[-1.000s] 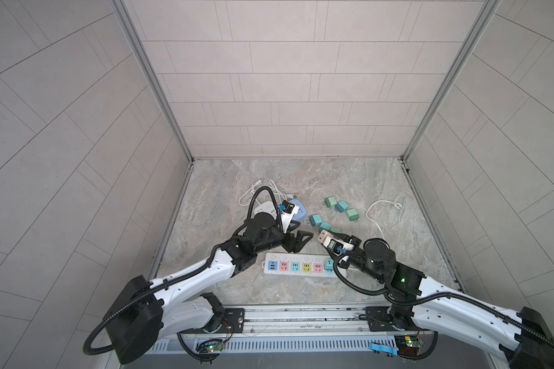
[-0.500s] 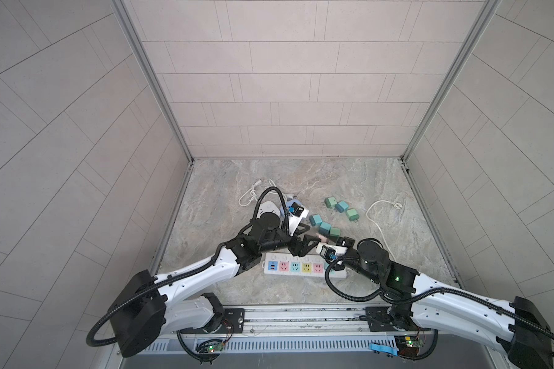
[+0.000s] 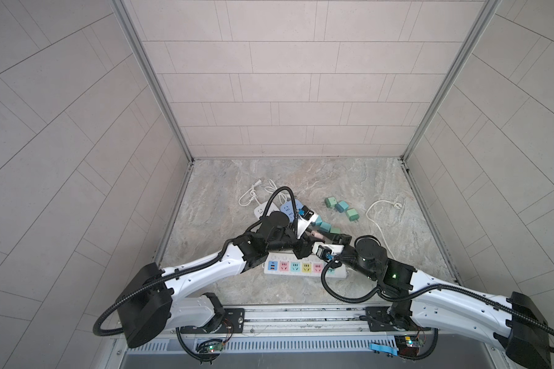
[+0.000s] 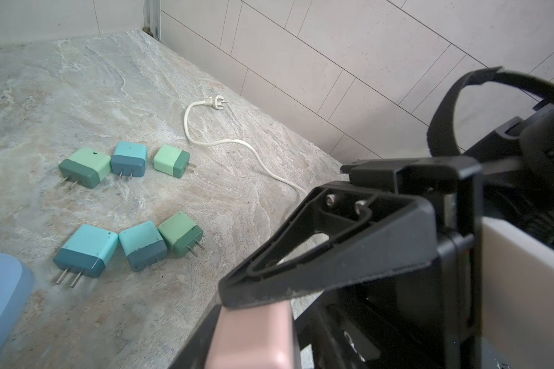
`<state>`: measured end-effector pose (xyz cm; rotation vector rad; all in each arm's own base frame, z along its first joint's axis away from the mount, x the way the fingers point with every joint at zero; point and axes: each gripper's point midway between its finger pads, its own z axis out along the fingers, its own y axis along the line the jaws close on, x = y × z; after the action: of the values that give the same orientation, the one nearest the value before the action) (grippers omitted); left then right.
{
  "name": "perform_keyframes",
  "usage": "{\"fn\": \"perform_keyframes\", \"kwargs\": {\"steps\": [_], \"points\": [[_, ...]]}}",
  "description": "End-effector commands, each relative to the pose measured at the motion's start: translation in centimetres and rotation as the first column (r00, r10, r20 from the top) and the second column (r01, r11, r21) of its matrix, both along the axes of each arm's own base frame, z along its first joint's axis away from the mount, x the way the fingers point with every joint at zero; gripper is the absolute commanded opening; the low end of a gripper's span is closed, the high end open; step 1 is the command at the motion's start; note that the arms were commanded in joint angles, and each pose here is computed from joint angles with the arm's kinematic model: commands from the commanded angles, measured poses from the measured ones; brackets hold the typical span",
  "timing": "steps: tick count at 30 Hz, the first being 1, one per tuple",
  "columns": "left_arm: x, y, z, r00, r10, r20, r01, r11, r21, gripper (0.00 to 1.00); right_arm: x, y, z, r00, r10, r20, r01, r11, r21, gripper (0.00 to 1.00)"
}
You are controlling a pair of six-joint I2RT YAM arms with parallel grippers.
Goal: Insert the plug
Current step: 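Carry the pink adapter toward the left gripper while the left gripper approaches, then grasp the pink adapter with the left gripper beside the right gripper, then open the right gripper and withdraw it while the left gripper holds the adapter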
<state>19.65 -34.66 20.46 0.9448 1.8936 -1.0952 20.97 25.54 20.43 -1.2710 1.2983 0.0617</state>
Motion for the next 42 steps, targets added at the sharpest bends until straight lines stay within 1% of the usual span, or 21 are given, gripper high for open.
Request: {"fn": "perform_keyframes", "kwargs": {"steps": [1, 3, 5, 9, 10, 13, 14, 17, 18, 20, 21, 22, 26, 29, 34, 35, 37, 39, 40, 41, 42], "points": [[-0.3, -0.5, 0.7, 0.999, -0.032, 0.021, 0.032, 0.999, 0.003, 0.45, 0.0, 0.4, 1.9, 0.998, 0.017, 0.064, -0.018, 1.000, 0.008, 0.19], [-0.6, -0.6, 0.8, 0.999, -0.045, 0.025, 0.044, 0.999, 0.003, 0.39, -0.1, 0.5, 1.9, 0.997, 0.029, 0.065, -0.029, 1.000, -0.003, 0.19], [-0.7, -0.7, 0.8, 0.998, -0.053, 0.025, 0.053, 0.999, 0.007, 0.39, 0.0, 0.6, 1.8, 0.997, 0.028, 0.066, -0.028, 1.000, -0.007, 0.19], [-1.0, -1.0, 0.7, 0.997, -0.074, 0.018, 0.074, 0.997, 0.018, 0.34, 0.1, 0.8, 1.9, 0.997, 0.036, 0.071, -0.035, 0.999, -0.024, 0.19], [-1.1, -1.0, 0.6, 0.997, -0.079, 0.016, 0.079, 0.997, 0.017, 0.31, 0.0, 0.8, 1.9, 0.996, 0.040, 0.073, -0.039, 0.999, -0.024, 0.19], [-1.1, -1.2, 0.5, 0.997, -0.082, 0.006, 0.082, 0.996, 0.016, 0.18, -0.3, 1.0, 1.6, 0.995, 0.059, 0.081, -0.057, 0.998, -0.029, 0.22], [-1.1, -1.3, 0.4, 0.997, -0.083, 0.002, 0.083, 0.996, 0.018, 0.15, -0.4, 1.0, 1.4, 0.995, 0.068, 0.078, -0.065, 0.997, -0.037, 0.27], [-0.9, -1.3, 0.4, 0.997, -0.077, -0.005, 0.077, 0.997, 0.026, 0.10, -0.8, 1.2, 0.6, 0.993, 0.103, 0.064, -0.099, 0.992, -0.074, 0.62], [-0.7, -1.2, 0.8, 0.998, -0.061, -0.005, 0.061, 0.997, 0.036, 0.05, -0.8, 1.2, 0.5, 0.993, 0.102, 0.055, -0.098, 0.992, -0.075, 0.67], [-0.3, -0.8, 1.6, 1.000, -0.029, 0.002, 0.029, 0.999, 0.028, 0.01, -0.7, 1.1, 0.5, 0.995, 0.091, 0.051, -0.087, 0.994, -0.072, 0.72], [-0.1, -0.6, 1.7, 1.000, -0.014, 0.018, 0.014, 1.000, 0.018, 0.01, -0.7, 1.0, 0.5, 0.995, 0.085, 0.048, -0.082, 0.994, -0.074, 0.98], [-0.1, -0.7, 1.9, 0.999, -0.018, 0.046, 0.018, 1.000, -0.007, 0.01, -0.5, 0.8, 0.6, 0.997, 0.069, 0.041, -0.066, 0.995, -0.071, 1.00], [1.5, 0.7, 1.1, 0.991, 0.049, 0.124, -0.056, 0.997, 0.057, 0.00, 0.0, -0.7, 0.8, 1.000, -0.028, -0.010, 0.027, 0.999, -0.045, 1.00], [2.2, 1.2, 1.1, 0.989, 0.062, 0.136, -0.075, 0.993, 0.096, 0.00, 0.2, -2.0, 0.4, 0.995, -0.084, -0.051, 0.085, 0.996, 0.025, 1.00], [2.4, 1.7, 3.6, 0.976, 0.057, 0.212, -0.082, 0.990, 0.112, 0.00, 0.6, -4.3, -0.2, 0.981, -0.163, -0.108, 0.178, 0.973, 0.147, 1.00], [2.2, 1.6, 4.2, 0.970, 0.029, 0.241, -0.060, 0.991, 0.121, 0.00, 1.0, -5.2, -0.3, 0.971, -0.202, -0.126, 0.222, 0.958, 0.181, 1.00], [2.3, 1.5, 5.5, 0.953, -0.010, 0.302, -0.038, 0.988, 0.151, 0.00, 1.9, -7.1, 0.0, 0.943, -0.284, -0.175, 0.323, 0.907, 0.271, 1.00], [3.5, 2.1, 7.0, 0.932, 0.012, 0.361, -0.092, 0.974, 0.206, 0.00, 2.8, -9.5, 0.0, 0.904, -0.363, -0.227, 0.422, 0.842, 0.335, 1.00], [4.0, 2.4, 7.4, 0.923, 0.015, 0.384, -0.115, 0.964, 0.238, 0.00, 3.2, -10.6, 0.1, 0.880, -0.400, -0.256, 0.472, 0.800, 0.372, 1.00], [4.0, 2.5, 7.9, 0.910, -0.031, 0.414, -0.096, 0.955, 0.282, 0.00, 3.6, -12.1, 0.2, 0.846, -0.445, -0.294, 0.532, 0.740, 0.411, 1.00], [3.4, 2.4, 7.7, 0.883, -0.140, 0.449, -0.028, 0.937, 0.348, 0.00, 4.0, -13.5, 0.3, 0.814, -0.479, -0.329, 0.581, 0.683, 0.443, 1.00]]}}
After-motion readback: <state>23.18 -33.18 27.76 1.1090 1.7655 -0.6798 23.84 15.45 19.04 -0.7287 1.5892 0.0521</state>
